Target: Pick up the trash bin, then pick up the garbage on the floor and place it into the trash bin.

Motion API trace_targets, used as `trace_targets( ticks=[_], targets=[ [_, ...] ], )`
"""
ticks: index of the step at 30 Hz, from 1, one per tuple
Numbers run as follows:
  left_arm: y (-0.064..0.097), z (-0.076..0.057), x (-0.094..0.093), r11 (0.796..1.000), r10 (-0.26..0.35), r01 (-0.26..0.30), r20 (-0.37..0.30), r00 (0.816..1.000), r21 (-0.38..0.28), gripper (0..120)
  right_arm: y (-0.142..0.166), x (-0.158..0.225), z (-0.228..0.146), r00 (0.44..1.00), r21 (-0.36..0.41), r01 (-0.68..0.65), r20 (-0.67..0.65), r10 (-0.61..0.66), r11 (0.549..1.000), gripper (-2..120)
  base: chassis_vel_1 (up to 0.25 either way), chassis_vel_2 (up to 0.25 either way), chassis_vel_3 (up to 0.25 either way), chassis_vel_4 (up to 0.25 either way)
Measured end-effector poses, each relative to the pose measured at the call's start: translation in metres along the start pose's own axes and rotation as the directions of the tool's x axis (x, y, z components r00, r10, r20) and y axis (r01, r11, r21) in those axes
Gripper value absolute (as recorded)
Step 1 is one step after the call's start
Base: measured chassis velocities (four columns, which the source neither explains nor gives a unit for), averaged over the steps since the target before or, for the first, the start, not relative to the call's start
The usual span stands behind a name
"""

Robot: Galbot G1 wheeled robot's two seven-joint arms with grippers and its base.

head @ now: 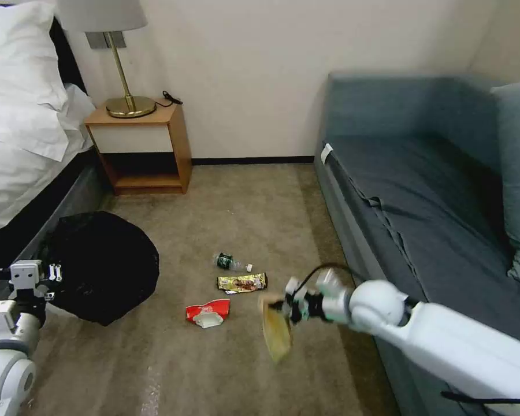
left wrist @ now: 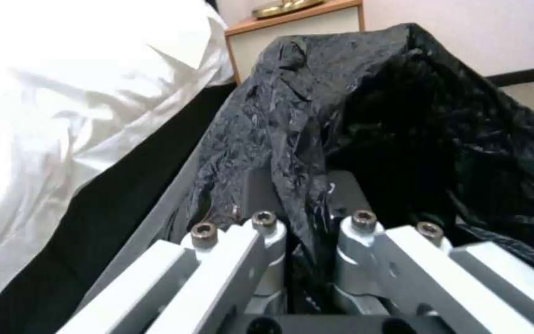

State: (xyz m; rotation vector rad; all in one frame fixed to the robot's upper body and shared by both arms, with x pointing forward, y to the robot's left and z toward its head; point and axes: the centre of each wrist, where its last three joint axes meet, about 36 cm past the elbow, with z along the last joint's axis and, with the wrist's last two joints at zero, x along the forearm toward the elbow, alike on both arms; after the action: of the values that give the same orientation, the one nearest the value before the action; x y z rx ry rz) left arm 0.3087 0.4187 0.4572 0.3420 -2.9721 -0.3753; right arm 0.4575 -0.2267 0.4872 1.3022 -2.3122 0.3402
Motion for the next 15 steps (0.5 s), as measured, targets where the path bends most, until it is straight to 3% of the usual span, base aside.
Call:
trace_targets(
  ticks=[4, 6, 7, 9, 15],
  targets=[
    [-0.006, -0.001, 0.001, 1.0, 0.011, -0.011, 0.008, 1.0, 0.006, 5, -0.006, 0.017, -0.032, 0.996, 0.037, -0.026, 0.086, 0.022, 0.999, 0, 0.0, 0.0, 0.0, 0.0],
    [-0.017, -0.002, 0.003, 0.999, 0.029, -0.029, 0.015, 0.999, 0.022, 5, -0.009, 0.035, -0.084, 0.98, 0.09, -0.049, 0.195, 0.03, 0.995, 0, 0.0, 0.0, 0.0, 0.0],
    [-0.017, -0.002, 0.003, 0.999, 0.029, -0.029, 0.015, 0.999, 0.022, 5, -0.009, 0.035, -0.084, 0.98, 0.09, -0.049, 0.195, 0.03, 0.995, 0, 0.0, 0.0, 0.0, 0.0],
    [-0.027, -0.005, 0.004, 0.998, 0.044, -0.046, 0.031, 0.999, 0.04, 5, -0.001, 0.036, -0.127, 0.963, 0.134, -0.044, 0.268, 0.007, 0.99, 0, 0.0, 0.0, 0.0, 0.0],
    [-0.038, -0.016, 0.009, 0.996, 0.078, -0.081, 0.052, 0.996, 0.049, 5, 0.014, 0.017, -0.159, 0.953, 0.165, -0.01, 0.301, -0.04, 0.986, 0, 0.0, 0.0, 0.0, 0.0]
  ],
)
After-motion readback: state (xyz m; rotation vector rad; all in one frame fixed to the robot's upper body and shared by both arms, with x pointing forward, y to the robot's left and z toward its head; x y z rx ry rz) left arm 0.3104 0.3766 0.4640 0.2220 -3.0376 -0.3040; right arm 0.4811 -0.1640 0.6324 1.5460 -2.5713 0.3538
